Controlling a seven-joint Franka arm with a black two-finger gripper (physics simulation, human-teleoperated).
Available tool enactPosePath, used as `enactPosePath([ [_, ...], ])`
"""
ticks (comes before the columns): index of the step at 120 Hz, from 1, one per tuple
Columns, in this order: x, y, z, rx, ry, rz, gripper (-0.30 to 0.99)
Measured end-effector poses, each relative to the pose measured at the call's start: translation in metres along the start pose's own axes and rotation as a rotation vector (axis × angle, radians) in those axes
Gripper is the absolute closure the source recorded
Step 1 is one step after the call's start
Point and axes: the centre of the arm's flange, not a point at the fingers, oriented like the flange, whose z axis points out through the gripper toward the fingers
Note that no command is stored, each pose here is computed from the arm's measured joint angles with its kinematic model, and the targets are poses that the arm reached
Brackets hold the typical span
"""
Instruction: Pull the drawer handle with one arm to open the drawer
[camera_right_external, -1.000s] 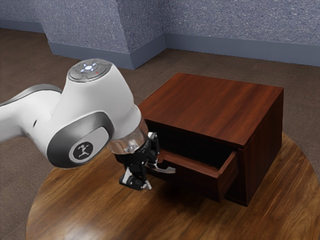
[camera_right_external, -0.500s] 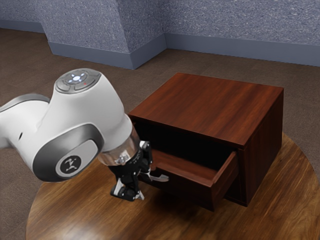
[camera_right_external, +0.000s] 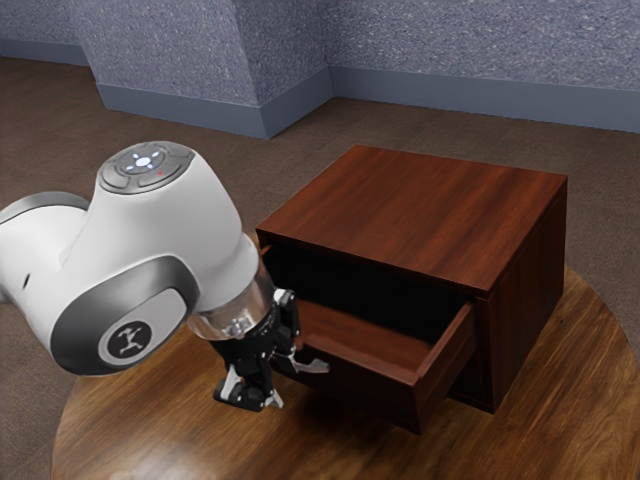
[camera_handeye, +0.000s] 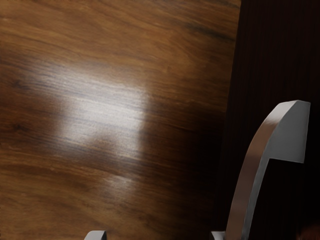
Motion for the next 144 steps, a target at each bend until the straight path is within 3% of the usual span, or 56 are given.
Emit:
enactPosePath([
  [144,0.011,-0.03,-0.01,0.013,0.012,-0.033,0.48],
])
